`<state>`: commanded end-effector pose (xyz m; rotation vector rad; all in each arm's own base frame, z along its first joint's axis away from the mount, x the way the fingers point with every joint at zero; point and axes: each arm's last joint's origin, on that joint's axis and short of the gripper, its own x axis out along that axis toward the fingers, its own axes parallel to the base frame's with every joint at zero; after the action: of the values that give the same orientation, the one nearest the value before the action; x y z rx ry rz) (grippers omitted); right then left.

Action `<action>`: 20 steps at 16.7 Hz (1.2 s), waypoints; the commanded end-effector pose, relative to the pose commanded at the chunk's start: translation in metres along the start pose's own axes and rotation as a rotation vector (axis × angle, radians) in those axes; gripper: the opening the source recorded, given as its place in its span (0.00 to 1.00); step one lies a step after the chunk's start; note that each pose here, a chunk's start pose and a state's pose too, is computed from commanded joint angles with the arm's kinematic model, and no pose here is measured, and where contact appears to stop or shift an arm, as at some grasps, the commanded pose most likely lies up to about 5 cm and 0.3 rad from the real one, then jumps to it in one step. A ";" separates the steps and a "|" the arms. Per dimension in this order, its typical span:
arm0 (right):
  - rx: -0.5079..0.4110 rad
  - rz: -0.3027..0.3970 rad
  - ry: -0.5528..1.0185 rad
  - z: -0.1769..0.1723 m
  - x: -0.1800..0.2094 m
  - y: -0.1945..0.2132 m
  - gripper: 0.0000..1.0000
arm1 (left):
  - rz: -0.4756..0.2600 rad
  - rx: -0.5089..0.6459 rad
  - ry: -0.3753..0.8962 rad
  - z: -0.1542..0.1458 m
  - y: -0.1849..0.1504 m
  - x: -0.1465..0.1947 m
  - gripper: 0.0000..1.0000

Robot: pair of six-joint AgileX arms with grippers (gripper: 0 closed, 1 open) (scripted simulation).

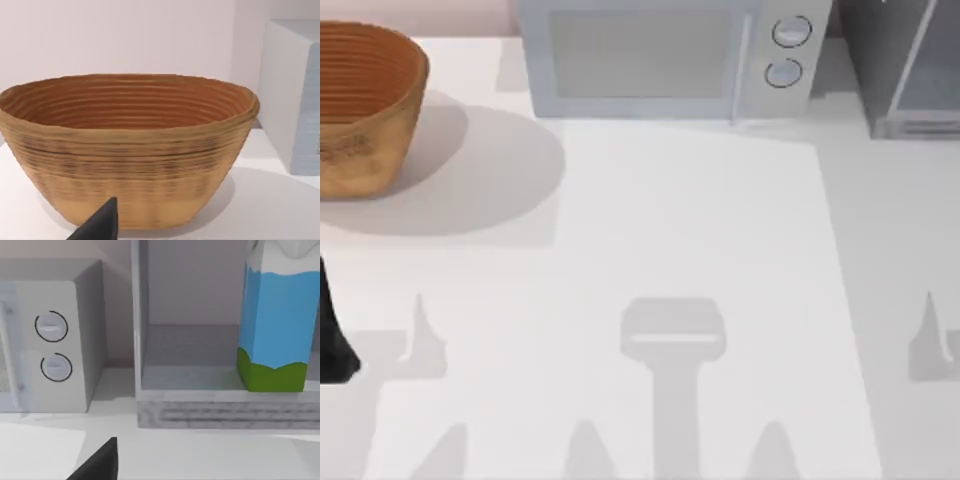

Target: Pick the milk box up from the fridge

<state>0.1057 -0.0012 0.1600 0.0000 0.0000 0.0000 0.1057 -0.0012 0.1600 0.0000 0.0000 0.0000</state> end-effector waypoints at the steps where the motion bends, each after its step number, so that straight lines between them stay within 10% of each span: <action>1: 0.000 0.000 0.000 0.000 0.000 0.000 1.00 | 0.000 0.000 0.000 0.000 0.000 0.000 1.00; 20: 0.019 0.002 0.047 -0.020 0.087 -0.067 1.00 | 0.000 0.000 0.000 0.000 0.000 0.000 1.00</action>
<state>0.1928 -0.0686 0.1396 0.0193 0.0470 0.0021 0.1057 -0.0012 0.1600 0.0000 0.0000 0.0000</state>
